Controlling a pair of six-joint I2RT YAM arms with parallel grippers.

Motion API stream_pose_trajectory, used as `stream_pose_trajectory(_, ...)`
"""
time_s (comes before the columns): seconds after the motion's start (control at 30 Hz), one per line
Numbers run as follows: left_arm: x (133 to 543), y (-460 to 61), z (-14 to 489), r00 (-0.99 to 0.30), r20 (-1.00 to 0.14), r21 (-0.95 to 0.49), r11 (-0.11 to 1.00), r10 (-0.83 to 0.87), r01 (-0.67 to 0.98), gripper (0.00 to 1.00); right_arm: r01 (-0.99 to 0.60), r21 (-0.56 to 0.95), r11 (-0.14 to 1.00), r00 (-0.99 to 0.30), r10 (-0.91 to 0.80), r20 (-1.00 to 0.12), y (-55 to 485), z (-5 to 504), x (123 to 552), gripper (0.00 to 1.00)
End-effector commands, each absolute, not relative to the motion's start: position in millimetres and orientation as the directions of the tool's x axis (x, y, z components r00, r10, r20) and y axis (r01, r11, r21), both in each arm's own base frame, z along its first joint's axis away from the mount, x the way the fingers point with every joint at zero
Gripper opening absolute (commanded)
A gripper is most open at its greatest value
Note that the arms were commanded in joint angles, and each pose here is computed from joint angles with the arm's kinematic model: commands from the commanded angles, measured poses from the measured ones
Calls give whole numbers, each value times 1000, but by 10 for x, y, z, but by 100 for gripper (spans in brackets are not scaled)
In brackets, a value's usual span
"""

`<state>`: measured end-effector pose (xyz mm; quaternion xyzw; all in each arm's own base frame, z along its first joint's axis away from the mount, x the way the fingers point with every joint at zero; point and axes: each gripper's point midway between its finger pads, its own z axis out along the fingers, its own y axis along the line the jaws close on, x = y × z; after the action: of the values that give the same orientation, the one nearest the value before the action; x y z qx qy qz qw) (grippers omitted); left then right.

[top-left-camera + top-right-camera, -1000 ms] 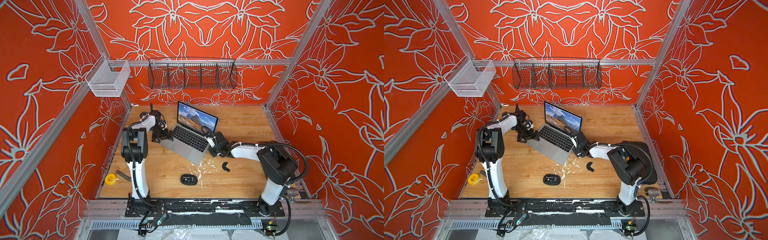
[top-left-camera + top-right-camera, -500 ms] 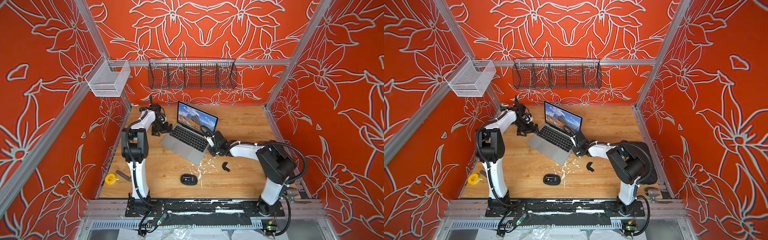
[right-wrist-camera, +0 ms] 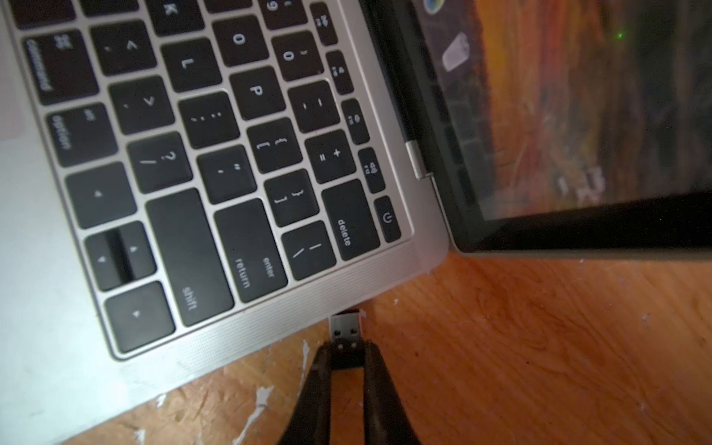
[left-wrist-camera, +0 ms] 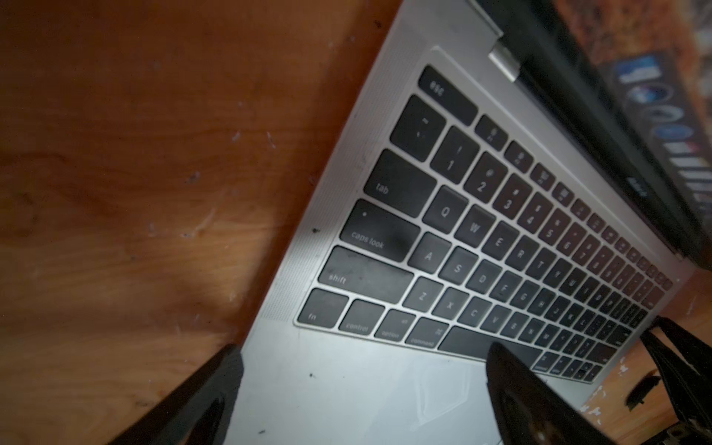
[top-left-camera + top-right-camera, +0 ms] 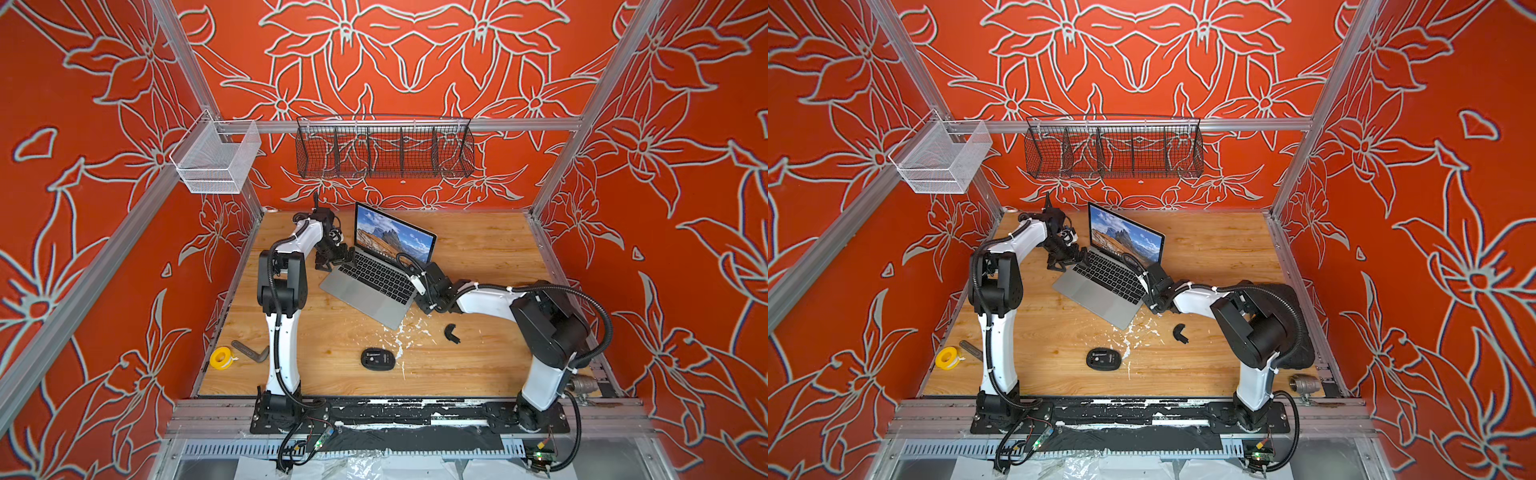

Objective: Insert the wireless mouse receiver into the laptop
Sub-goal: Insert the USB plug into the USB port.

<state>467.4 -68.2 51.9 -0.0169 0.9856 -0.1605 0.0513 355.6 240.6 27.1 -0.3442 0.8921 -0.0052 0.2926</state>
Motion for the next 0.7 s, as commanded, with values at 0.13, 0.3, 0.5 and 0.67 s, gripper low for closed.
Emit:
stream_pose_trajectory(0.13, 4634, -709, 383, -999, -42, -331, 944, -15, 0, 98, -763, -113, 637, -539, -722, -433, 2680, 44, 3208, 0)
stream_pose_trajectory(0.3, 4627, -693, 368, -999, -35, -325, 946, 2, 13, 98, -749, -99, 655, -549, -699, -458, 2721, 56, 3238, 0)
stream_pose_trajectory(0.5, 4609, -627, 337, -1000, -30, -323, 946, -2, 8, 98, -652, -189, 734, -600, -652, -463, 2512, 38, 3420, 0)
stream_pose_trajectory(0.67, 4616, -580, 347, -999, -33, -330, 944, -13, -2, 98, -614, -185, 767, -635, -619, -461, 2428, -10, 3475, 0)
